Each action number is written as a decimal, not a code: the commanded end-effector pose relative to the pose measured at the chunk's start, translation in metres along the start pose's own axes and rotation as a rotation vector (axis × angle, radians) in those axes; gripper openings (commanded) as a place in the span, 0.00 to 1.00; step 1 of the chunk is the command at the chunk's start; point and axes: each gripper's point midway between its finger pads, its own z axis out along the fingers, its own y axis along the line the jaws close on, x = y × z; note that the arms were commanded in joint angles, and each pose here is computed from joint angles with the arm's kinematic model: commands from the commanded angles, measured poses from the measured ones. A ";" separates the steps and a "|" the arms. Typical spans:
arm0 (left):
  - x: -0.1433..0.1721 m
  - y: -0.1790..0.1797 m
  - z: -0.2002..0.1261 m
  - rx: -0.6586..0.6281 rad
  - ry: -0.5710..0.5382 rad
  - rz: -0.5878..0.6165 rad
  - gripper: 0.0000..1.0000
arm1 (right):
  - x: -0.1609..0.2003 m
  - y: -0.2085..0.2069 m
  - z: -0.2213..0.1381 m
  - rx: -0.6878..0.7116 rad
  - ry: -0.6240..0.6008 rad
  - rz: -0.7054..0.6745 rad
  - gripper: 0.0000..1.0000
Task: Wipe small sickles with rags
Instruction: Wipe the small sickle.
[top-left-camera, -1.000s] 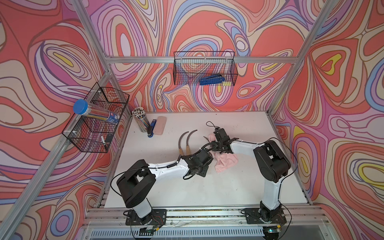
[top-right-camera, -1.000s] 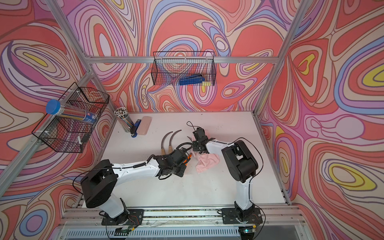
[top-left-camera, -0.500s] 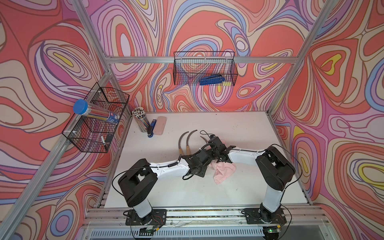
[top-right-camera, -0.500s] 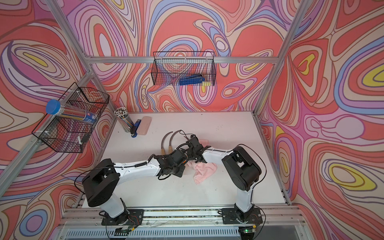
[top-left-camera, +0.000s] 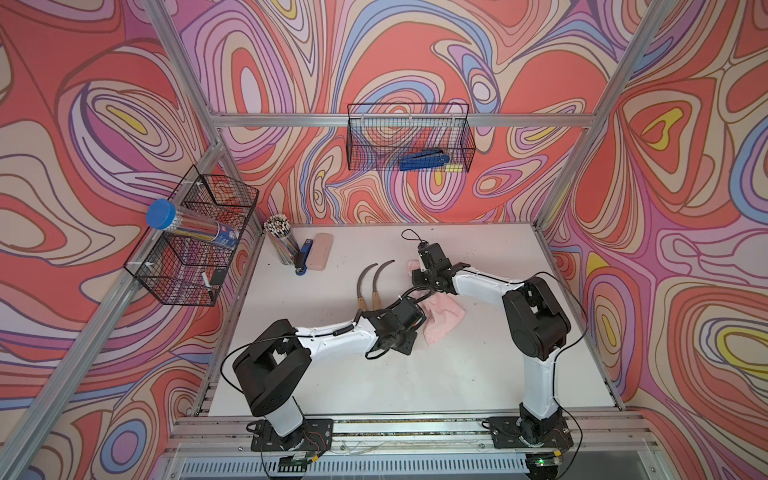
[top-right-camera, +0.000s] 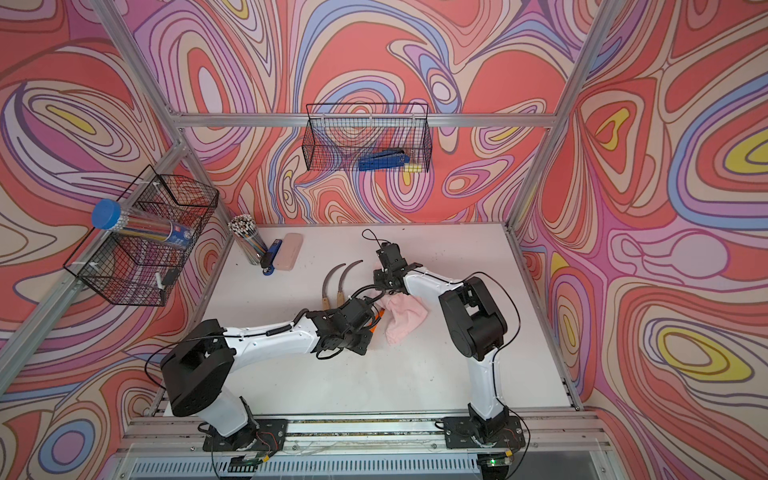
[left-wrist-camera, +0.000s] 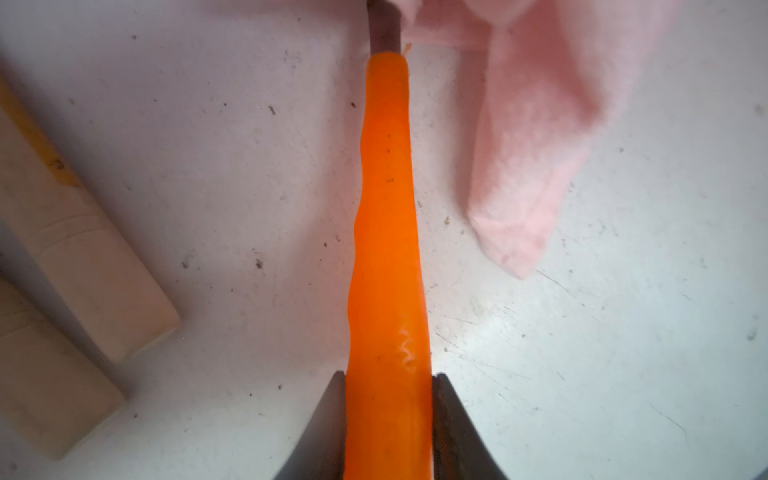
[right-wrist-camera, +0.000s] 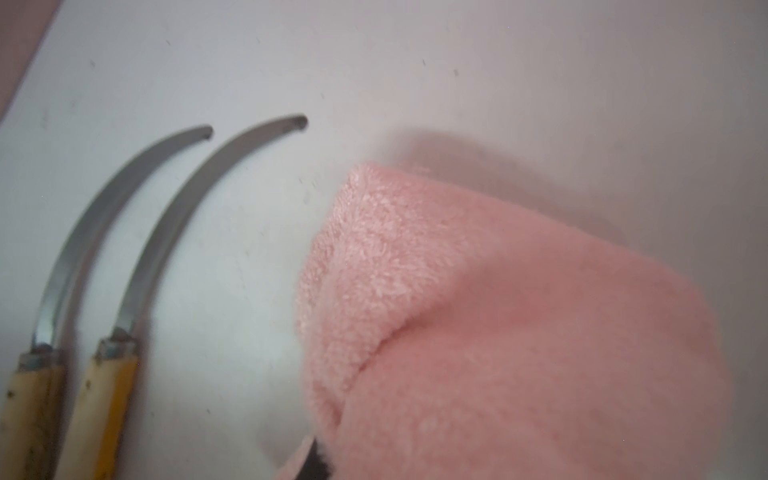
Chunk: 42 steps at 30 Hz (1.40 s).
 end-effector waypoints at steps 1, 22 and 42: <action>-0.003 -0.008 -0.009 0.044 -0.023 0.019 0.00 | -0.012 0.013 0.013 -0.032 0.015 -0.038 0.00; -0.009 0.009 -0.004 -0.058 -0.040 -0.017 0.00 | 0.050 -0.006 0.008 -0.010 0.080 0.018 0.00; -0.008 0.002 0.003 -0.024 -0.015 -0.010 0.00 | 0.095 0.029 -0.058 -0.248 0.004 0.154 0.00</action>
